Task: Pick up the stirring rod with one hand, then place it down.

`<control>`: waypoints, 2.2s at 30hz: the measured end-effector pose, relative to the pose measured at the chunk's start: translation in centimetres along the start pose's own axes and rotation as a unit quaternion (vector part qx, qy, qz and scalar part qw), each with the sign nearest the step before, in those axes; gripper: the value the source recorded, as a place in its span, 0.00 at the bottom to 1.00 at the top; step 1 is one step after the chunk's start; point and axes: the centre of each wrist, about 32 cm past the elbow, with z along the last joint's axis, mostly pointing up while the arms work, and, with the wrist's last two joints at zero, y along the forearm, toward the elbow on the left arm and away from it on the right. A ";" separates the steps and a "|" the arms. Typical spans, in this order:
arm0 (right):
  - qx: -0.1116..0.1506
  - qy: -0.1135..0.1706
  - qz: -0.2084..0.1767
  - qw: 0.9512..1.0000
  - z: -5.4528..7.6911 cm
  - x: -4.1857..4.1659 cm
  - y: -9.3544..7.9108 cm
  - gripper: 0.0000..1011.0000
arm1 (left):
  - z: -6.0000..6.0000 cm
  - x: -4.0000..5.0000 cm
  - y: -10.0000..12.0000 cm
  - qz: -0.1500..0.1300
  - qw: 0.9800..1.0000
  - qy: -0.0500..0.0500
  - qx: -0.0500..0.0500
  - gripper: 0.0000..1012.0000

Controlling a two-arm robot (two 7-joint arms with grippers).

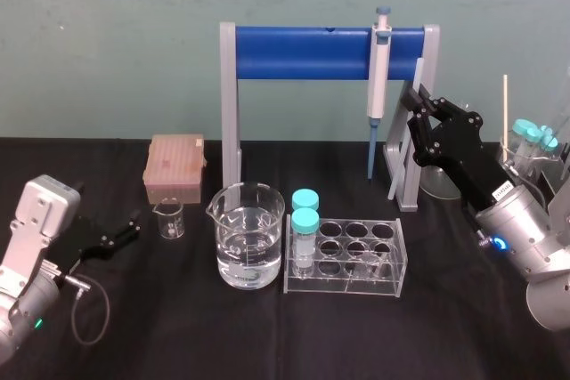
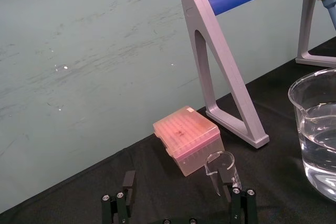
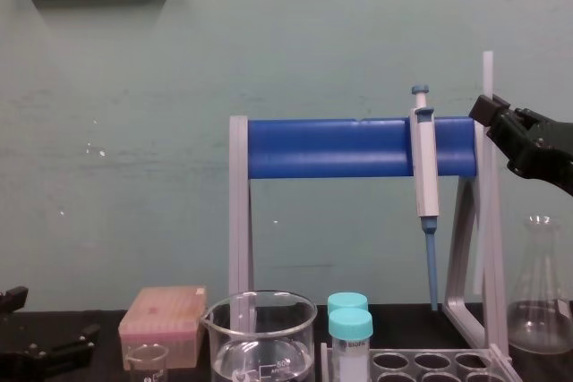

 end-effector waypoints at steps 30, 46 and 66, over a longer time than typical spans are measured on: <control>0.000 0.000 0.000 1.000 0.0 0.00 0.0 0.06 | 0.0 0.00 0.0 0.000 1.000 0.000 0.000 0.99; -0.019 0.011 0.033 0.999 0.6 0.48 -0.6 0.06 | 0.0 0.00 0.0 0.000 1.000 0.000 0.000 0.99; -0.082 0.020 0.090 0.992 -0.4 0.94 -2.4 0.06 | 0.0 0.00 0.0 0.000 1.000 0.000 0.000 0.99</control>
